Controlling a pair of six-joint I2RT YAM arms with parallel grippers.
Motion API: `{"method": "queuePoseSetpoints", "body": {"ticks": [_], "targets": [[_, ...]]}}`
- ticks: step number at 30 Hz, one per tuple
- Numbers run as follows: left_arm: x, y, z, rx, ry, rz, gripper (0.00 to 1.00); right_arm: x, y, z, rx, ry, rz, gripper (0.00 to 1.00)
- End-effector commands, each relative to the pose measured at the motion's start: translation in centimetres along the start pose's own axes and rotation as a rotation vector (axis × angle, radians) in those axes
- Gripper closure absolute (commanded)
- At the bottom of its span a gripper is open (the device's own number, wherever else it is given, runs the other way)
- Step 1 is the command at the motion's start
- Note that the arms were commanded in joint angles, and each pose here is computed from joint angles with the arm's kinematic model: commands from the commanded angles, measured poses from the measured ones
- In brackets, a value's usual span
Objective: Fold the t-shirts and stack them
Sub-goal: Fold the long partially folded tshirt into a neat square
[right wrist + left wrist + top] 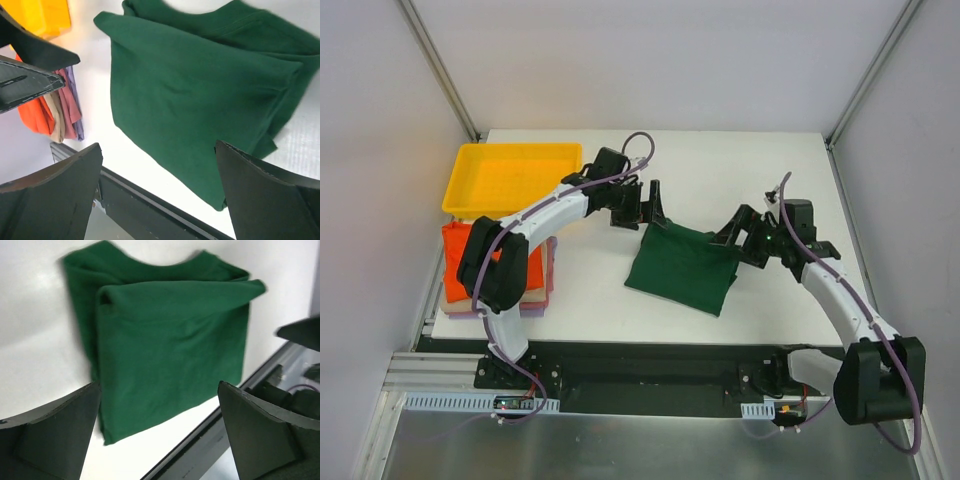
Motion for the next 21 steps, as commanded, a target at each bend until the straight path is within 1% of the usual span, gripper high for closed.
{"method": "queuePoseSetpoints", "body": {"ticks": [1, 5, 10, 14, 18, 21], "targets": [[-0.2, -5.2, 0.5, 0.055, 0.040, -0.247, 0.01, 1.3, 1.4, 1.0, -0.007, -0.019, 0.069, 0.04], [2.3, -5.0, 1.3, 0.024, 0.084, -0.251, 0.01, 3.1, 0.2, 1.6, -0.008, 0.013, 0.022, 0.04], [5.8, -4.2, 3.0, -0.027, 0.087, -0.220, 0.01, 5.4, -1.6, 2.6, -0.030, 0.030, -0.038, 0.04], [8.5, -2.7, 5.2, -0.061, 0.023, -0.141, 0.01, 7.2, -3.4, 3.4, -0.035, 0.052, -0.099, 0.04], [10.6, -0.8, 4.8, -0.119, 0.047, -0.090, 0.01, 9.1, -6.0, 2.6, -0.019, 0.108, -0.173, 0.04], [10.8, 1.4, 3.7, -0.158, 0.052, 0.002, 0.01, 10.5, -7.6, 1.6, 0.008, 0.163, -0.212, 0.04]]}}
Point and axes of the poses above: each gripper's point midway between its finger pads, its own x axis out along the fingers, its own y axis along the line the jaws close on, z = x × y, the point moved 3 cm from there along -x, back along the fingers, and after that the axes turned 11 degrees about -x, right-handed, at the moved point
